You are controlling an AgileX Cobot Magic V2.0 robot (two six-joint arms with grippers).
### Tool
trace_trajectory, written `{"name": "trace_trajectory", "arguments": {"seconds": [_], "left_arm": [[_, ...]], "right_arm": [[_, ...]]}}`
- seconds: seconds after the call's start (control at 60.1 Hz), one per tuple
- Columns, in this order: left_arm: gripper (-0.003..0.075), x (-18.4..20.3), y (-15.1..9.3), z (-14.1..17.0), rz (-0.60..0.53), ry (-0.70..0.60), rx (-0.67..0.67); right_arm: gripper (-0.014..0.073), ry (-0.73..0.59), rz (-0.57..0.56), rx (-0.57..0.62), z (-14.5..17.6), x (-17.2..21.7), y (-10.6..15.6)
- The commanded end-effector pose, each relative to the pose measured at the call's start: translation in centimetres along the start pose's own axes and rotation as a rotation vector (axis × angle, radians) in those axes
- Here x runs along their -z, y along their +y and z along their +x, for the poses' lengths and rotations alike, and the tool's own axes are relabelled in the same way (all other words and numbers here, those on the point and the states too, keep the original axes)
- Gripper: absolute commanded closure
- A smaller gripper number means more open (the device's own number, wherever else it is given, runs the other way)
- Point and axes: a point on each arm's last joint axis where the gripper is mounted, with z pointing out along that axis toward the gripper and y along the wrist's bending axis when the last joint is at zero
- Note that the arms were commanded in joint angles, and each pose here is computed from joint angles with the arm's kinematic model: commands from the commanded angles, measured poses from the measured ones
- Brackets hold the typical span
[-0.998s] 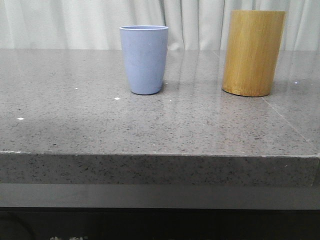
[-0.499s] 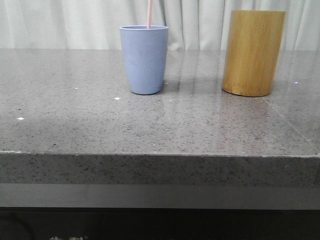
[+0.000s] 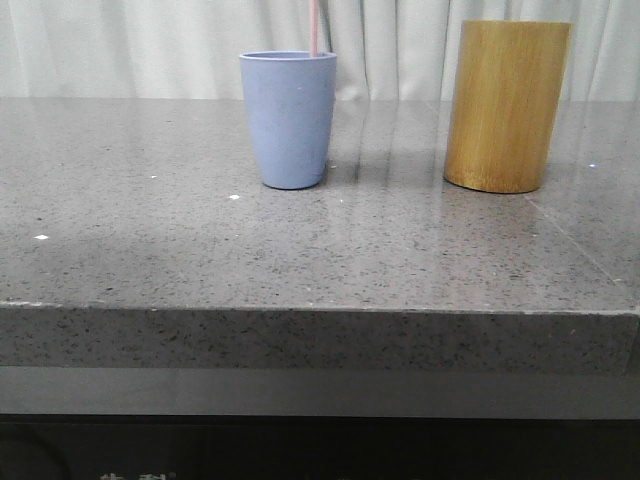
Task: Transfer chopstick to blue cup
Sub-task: 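Open the right gripper to release the chopstick inside the blue cup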
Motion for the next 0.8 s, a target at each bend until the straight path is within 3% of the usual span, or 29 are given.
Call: {"name": "trace_trajectory", "arguments": {"seconds": [0.0, 0.15, 0.366, 0.532, 0.781], "left_arm": [[0.0332, 0.9, 0.0, -1.5, -0.004, -0.107, -0.001], [0.0332, 1.1, 0.2, -1.1, -0.029, -0.065, -0.043], [0.0332, 2.8, 0.3, -1.3, -0.048, -0.111, -0.068], [0.0332, 4.2, 0.3, -1.2, -0.05, -0.134, -0.041], [0.0332, 6.0, 0.2, -0.4, -0.052, -0.139, -0.014]], "right_arm": [[0.0192, -0.165, 0.004, 0.035, -3.9, 3.5, 0.3], [0.0193, -0.116, 0.027, 0.121, -4.9, 6.6, 0.5], [0.0193, 0.051, 0.111, 0.25, -5.6, 13.3, 0.2], [0.0193, 0.202, 0.136, 0.179, -4.5, 18.8, 0.2], [0.0193, 0.142, 0.217, 0.049, -0.5, 24.0, -1.2]]}}
